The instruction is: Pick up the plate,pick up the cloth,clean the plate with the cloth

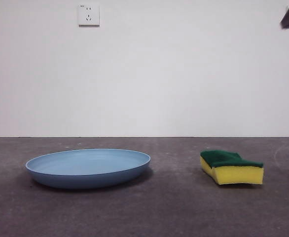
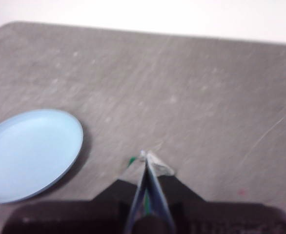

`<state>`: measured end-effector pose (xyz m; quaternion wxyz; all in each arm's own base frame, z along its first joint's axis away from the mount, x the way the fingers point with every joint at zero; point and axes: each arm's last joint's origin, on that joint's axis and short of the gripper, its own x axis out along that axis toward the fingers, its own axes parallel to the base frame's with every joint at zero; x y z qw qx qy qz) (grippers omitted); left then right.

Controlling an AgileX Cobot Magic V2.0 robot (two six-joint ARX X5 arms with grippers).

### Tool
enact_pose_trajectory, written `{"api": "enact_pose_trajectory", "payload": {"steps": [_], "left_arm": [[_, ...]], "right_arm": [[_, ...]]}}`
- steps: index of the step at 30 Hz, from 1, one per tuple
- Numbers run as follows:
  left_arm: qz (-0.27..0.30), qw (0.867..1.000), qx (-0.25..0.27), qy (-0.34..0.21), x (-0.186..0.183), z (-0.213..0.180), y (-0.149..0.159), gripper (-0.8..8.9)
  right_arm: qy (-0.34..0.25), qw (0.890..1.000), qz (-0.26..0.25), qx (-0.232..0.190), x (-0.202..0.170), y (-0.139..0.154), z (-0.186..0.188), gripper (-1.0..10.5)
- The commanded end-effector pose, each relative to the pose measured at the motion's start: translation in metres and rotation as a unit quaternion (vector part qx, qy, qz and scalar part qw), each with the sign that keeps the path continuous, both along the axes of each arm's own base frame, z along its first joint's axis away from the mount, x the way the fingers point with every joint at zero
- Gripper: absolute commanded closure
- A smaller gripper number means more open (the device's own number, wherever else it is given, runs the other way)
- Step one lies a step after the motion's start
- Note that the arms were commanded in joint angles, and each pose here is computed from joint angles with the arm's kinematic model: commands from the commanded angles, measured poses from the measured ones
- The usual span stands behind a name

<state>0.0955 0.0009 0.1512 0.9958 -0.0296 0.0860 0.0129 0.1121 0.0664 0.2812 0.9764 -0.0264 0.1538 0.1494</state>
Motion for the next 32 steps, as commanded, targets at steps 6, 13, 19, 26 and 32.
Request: {"api": "enact_pose_trajectory", "payload": {"steps": [6, 13, 19, 26, 32], "left_arm": [[0.003, 1.000, 0.004, 0.004, 0.001, -0.004, 0.000, 8.17], [0.003, 1.000, 0.004, 0.004, 0.001, -0.004, 0.000, 8.17], [0.003, 1.000, 0.004, 0.004, 0.001, -0.004, 0.000, 8.17], [0.003, 1.000, 0.004, 0.004, 0.001, -0.004, 0.000, 8.17], [0.003, 1.000, 0.004, 0.004, 0.001, -0.004, 0.000, 8.17]], "right_arm": [[-0.031, 0.997, -0.071, 0.018, -0.005, -0.036, -0.032, 9.5], [-0.081, 0.992, -0.078, 0.056, -0.013, -0.050, -0.093, 9.5], [-0.079, 0.990, -0.090, 0.074, -0.016, -0.052, -0.122, 9.5], [-0.047, 0.992, -0.093, 0.072, -0.017, -0.052, -0.134, 9.5], [-0.044, 0.992, -0.096, 0.074, -0.016, -0.052, -0.134, 9.5]]}}
